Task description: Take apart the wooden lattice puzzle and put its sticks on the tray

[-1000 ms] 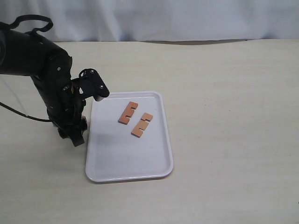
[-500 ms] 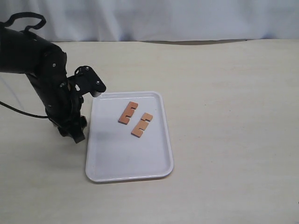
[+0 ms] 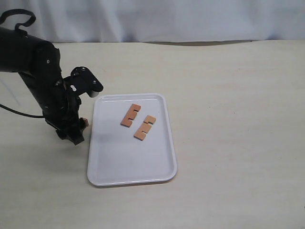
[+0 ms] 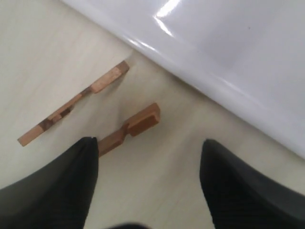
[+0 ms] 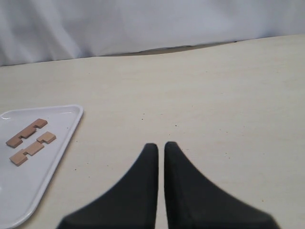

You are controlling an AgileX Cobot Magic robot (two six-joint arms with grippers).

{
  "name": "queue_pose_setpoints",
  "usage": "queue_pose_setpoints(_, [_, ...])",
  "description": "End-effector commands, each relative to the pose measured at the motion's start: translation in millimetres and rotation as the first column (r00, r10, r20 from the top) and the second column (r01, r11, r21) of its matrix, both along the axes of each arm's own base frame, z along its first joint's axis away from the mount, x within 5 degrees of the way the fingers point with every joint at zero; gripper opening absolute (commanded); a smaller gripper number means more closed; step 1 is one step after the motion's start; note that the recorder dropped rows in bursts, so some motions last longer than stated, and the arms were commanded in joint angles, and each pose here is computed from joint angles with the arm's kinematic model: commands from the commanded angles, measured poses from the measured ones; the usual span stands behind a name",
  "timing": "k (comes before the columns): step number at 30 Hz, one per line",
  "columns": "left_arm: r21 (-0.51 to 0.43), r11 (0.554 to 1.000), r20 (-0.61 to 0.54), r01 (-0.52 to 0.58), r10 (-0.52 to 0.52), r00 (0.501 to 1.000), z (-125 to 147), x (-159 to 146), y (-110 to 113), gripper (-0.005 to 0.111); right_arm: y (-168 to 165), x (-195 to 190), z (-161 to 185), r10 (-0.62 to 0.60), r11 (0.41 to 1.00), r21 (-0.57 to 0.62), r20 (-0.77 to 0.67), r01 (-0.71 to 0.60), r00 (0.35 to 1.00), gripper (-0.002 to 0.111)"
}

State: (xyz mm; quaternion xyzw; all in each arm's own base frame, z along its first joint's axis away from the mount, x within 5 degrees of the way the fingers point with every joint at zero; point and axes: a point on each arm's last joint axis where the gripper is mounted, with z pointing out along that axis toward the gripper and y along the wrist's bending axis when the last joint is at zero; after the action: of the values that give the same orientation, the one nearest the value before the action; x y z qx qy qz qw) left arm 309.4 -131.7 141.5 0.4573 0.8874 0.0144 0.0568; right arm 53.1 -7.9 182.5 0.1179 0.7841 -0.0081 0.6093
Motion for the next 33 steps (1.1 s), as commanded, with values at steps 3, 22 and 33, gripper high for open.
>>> queue_pose_setpoints(3, [-0.01,1.0,0.006,-0.004,0.004,1.0,0,0,0,0.059,0,0,0,0.003,1.0,-0.005,0.002,-0.003,1.0,0.004])
queue_pose_setpoints(22, [0.002,0.999,0.062,0.036,-0.036,0.997,-13,-6,5,0.059,0,0,0,0.003,1.0,-0.005,0.002,-0.003,1.0,0.004])
queue_pose_setpoints(33, [0.007,0.999,0.105,0.051,-0.052,0.993,0,2,4,0.059,0,0,0,0.003,1.0,-0.005,0.002,-0.003,1.0,0.004])
